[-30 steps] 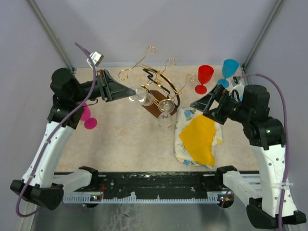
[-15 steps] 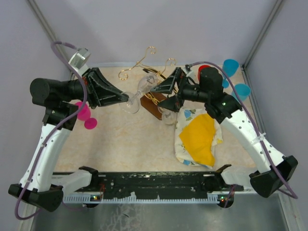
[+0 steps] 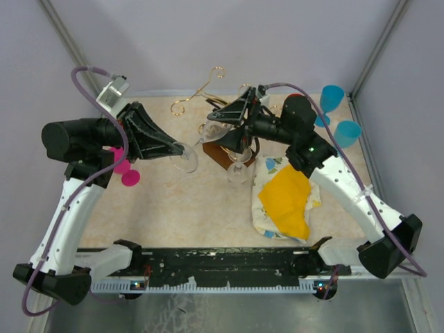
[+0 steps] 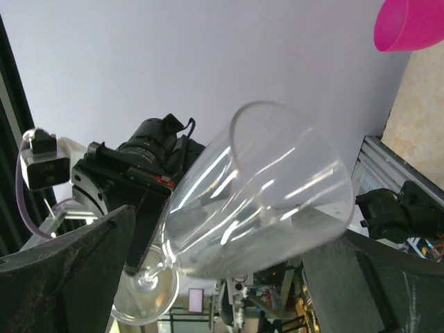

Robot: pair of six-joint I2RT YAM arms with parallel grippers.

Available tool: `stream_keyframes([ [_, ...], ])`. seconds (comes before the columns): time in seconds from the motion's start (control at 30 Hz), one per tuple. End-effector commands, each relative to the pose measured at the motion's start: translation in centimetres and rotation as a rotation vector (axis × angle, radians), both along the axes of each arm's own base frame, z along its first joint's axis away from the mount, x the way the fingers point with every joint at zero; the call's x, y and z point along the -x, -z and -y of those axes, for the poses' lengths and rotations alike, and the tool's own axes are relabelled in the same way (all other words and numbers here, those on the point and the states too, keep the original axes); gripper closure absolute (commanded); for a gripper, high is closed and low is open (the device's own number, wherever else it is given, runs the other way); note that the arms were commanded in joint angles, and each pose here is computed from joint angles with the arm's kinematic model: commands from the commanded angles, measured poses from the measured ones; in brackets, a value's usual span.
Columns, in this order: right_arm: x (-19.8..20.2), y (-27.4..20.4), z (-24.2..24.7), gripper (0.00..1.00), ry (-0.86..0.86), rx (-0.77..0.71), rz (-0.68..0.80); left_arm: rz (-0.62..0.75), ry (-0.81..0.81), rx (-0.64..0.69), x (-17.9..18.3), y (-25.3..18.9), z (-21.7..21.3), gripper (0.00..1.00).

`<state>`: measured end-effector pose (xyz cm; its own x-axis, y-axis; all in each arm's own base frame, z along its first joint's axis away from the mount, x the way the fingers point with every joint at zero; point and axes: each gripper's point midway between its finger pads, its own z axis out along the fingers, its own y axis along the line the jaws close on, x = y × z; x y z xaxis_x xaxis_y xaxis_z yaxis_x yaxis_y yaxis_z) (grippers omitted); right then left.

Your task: Take the wine glass off the wine glass rack

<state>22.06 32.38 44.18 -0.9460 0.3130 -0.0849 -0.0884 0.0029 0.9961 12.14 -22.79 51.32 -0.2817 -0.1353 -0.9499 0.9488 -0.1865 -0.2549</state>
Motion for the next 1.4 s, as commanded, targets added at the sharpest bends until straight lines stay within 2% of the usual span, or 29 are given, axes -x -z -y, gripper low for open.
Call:
stream_keyframes([
  [0.0,0.3,-2.7,-0.8,0.06,-0.023,-0.080,0.051,0.096,0.024,0.020,1.6,-0.7,-0.4,1.00],
  [0.1,0.0,-2.6,-1.2,0.19,-0.020,-0.078,0.044,0.102,0.025,0.019,1.6,-0.6,-0.4,1.00],
  [0.23,-0.1,-2.6,-1.0,0.28,-0.001,-0.070,0.050,0.110,0.029,0.015,1.8,-0.6,-0.4,1.00],
  [0.5,0.3,-2.7,-0.5,0.27,0.011,-0.072,0.045,0.110,0.017,-0.002,1.4,-0.3,-0.3,1.00],
  [0.67,0.7,-3.1,-0.5,0.27,-0.018,-0.132,0.025,0.119,0.011,-0.030,1.1,0.2,-0.3,1.00],
  [0.97,1.3,-4.1,-0.3,0.28,-0.049,-0.171,-0.024,0.171,-0.020,-0.059,1.0,2.8,-0.5,1.00],
  [1.23,1.8,-5.2,-0.3,0.38,-0.067,-0.159,-0.026,0.221,-0.054,-0.069,1.1,4.6,-0.7,1.00],
  [1.3,1.7,-5.4,-0.3,0.44,-0.061,-0.154,-0.014,0.221,-0.051,-0.072,1.1,4.6,-0.7,1.00],
  [1.37,1.7,-5.5,-0.2,0.55,-0.056,-0.159,-0.004,0.220,-0.050,-0.077,1.1,4.4,-0.7,1.00],
])
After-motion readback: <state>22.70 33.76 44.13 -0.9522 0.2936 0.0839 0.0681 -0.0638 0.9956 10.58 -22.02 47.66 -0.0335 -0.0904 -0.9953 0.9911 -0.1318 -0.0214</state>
